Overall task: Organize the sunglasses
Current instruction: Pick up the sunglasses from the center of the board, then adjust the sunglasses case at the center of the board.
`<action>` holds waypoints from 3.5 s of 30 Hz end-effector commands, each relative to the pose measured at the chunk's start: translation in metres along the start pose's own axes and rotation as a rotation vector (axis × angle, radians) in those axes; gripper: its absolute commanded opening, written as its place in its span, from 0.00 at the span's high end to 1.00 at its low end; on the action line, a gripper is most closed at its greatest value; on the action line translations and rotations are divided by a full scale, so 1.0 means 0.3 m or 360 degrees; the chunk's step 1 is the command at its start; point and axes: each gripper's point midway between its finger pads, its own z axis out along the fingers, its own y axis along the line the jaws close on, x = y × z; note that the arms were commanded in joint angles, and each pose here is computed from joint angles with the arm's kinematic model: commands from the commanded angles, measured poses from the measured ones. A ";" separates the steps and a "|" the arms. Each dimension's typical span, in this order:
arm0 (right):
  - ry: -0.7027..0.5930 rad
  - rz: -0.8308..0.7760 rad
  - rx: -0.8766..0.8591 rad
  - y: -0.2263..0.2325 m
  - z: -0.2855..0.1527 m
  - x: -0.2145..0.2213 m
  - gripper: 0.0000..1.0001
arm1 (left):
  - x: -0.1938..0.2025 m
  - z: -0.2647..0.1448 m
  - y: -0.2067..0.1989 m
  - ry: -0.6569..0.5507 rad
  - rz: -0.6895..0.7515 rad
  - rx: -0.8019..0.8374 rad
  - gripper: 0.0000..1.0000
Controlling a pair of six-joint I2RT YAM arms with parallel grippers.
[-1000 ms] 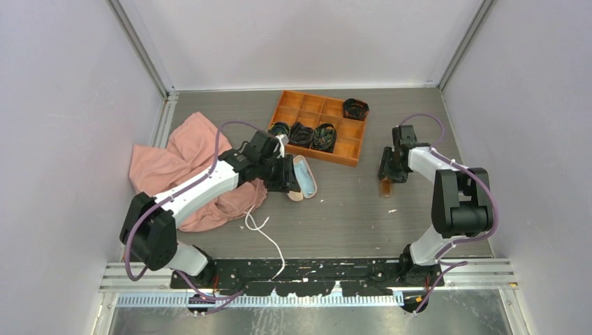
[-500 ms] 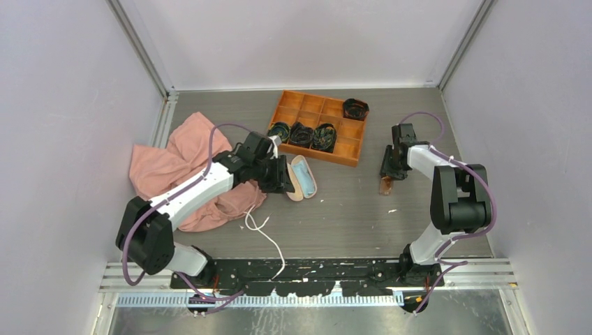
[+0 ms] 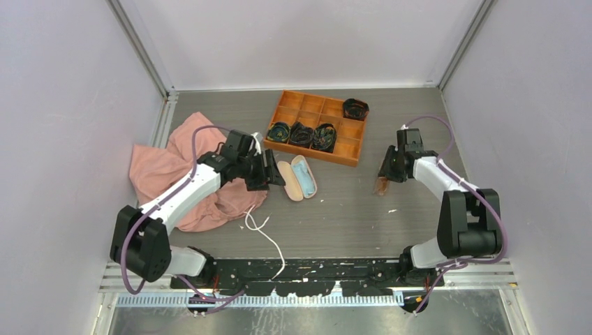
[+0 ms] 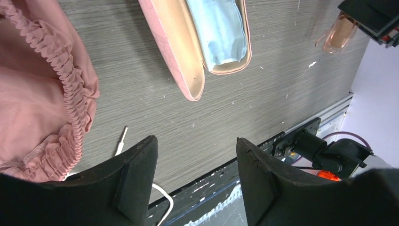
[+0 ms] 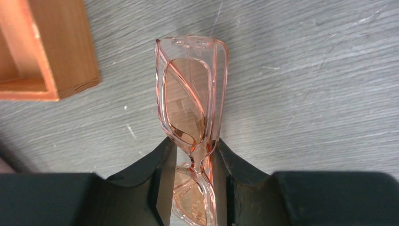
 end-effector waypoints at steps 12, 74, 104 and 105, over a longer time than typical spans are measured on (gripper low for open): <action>-0.0156 -0.0173 -0.0393 0.319 -0.246 0.028 0.74 | -0.064 0.211 0.094 0.0033 -0.0062 -0.0125 0.46; -0.0106 -0.0526 -0.0491 0.568 -0.328 0.182 0.75 | -0.151 0.400 -0.012 -0.0316 -0.0860 0.0088 0.45; -0.0025 -0.0543 -0.0720 0.654 -0.367 0.253 0.76 | -0.025 0.246 -0.122 0.0191 -0.0216 0.0103 0.76; -0.0008 -0.0554 -0.0725 0.667 -0.366 0.262 0.76 | -0.024 0.235 -0.137 0.0218 -0.0176 0.0124 0.75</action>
